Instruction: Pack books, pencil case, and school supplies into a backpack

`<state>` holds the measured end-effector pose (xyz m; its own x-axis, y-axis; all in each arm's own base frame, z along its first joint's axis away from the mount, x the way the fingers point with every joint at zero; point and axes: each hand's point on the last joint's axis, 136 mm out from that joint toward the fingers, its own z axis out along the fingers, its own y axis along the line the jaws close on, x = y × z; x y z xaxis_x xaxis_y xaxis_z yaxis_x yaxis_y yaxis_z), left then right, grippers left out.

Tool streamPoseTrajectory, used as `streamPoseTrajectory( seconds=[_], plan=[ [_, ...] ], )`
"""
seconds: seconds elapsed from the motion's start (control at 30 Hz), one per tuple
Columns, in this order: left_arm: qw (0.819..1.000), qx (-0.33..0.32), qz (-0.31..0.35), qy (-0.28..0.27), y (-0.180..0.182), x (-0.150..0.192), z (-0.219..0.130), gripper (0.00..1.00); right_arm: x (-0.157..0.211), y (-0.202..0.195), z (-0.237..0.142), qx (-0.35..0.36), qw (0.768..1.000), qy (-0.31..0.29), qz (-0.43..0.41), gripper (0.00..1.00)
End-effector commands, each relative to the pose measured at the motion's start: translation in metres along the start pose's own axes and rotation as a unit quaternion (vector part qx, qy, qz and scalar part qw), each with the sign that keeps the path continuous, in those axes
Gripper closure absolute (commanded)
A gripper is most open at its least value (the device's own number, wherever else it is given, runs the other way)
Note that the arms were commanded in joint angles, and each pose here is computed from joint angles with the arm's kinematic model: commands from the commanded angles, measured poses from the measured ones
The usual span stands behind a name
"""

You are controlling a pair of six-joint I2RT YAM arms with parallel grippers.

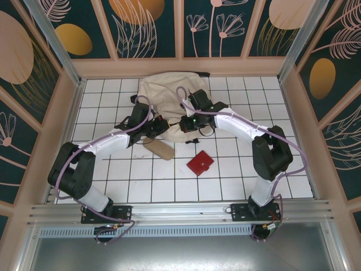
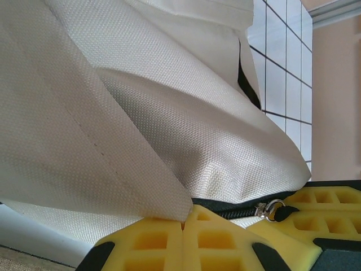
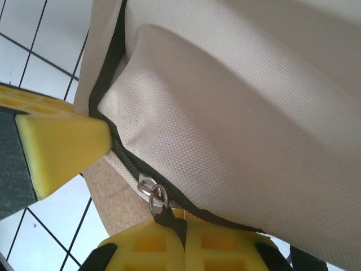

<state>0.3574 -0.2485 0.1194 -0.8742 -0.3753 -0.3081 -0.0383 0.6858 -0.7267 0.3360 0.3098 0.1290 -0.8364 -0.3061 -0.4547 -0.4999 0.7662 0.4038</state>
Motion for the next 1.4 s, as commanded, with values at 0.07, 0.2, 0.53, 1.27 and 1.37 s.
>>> streamPoseTrajectory(
  seconds=[0.07, 0.2, 0.53, 1.27, 1.37],
  plan=[
    [0.989, -0.145, -0.031, 0.010, 0.086, 0.012, -0.010, 1.00, -0.018, -0.027, -0.027, 0.036, 0.999, -0.019, -0.002, 1.00],
    [0.988, -0.149, -0.033, -0.007, 0.088, 0.002, -0.018, 1.00, -0.009, -0.048, -0.027, 0.075, 0.997, -0.012, 0.000, 1.00],
    [0.988, -0.149, -0.042, -0.021, 0.093, -0.008, -0.023, 1.00, -0.006, -0.066, -0.037, 0.101, 0.994, -0.023, 0.018, 1.00],
    [0.973, -0.183, -0.029, -0.136, 0.095, -0.103, -0.067, 1.00, -0.039, -0.106, -0.052, 0.174, 0.981, -0.089, 0.015, 1.00],
    [0.966, -0.188, -0.040, -0.174, 0.102, -0.130, -0.082, 1.00, -0.049, -0.090, -0.044, 0.130, 0.987, -0.095, 0.007, 1.00]
  ],
)
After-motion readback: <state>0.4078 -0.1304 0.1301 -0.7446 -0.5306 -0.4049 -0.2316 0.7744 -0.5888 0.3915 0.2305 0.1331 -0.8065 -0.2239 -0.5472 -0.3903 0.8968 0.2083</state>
